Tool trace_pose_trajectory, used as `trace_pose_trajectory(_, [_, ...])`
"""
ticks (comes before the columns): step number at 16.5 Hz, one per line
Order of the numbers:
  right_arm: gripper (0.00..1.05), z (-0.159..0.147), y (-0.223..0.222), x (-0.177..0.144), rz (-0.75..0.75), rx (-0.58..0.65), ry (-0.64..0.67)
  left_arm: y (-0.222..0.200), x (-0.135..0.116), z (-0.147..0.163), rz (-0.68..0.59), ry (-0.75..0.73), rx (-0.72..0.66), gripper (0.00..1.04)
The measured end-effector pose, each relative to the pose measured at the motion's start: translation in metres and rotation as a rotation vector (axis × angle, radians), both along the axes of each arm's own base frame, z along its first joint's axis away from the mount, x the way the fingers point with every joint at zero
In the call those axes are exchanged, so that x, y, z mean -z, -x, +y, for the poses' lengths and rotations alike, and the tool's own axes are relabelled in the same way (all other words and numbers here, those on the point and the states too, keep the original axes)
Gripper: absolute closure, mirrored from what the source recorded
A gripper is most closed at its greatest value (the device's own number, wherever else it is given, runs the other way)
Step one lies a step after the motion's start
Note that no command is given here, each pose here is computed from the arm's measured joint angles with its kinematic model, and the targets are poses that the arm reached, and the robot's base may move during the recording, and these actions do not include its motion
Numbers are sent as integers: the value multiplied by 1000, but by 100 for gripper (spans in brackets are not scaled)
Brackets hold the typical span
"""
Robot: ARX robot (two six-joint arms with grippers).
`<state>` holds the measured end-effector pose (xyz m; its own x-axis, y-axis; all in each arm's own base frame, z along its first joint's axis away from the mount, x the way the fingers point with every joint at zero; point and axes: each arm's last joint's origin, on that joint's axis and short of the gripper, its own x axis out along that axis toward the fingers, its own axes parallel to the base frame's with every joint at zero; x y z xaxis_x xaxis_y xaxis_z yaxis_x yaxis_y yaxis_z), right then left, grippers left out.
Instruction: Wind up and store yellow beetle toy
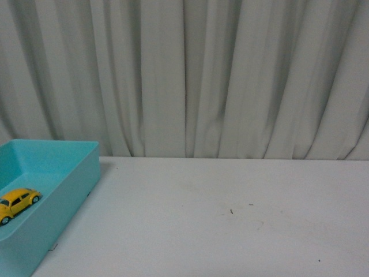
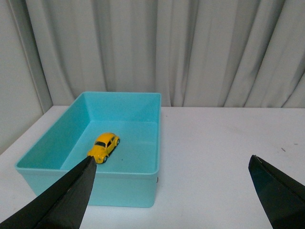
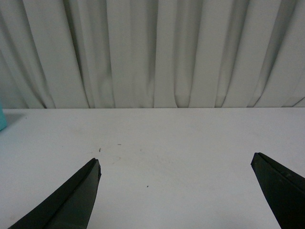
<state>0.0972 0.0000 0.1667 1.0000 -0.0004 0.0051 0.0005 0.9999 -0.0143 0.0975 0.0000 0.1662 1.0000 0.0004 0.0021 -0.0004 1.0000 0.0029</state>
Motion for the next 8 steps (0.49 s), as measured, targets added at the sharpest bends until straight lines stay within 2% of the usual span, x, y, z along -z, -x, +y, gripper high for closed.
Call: trace_pose_trajectory(8, [7, 0, 0, 0, 1, 0, 0, 0, 0, 0, 1, 0, 0, 7])
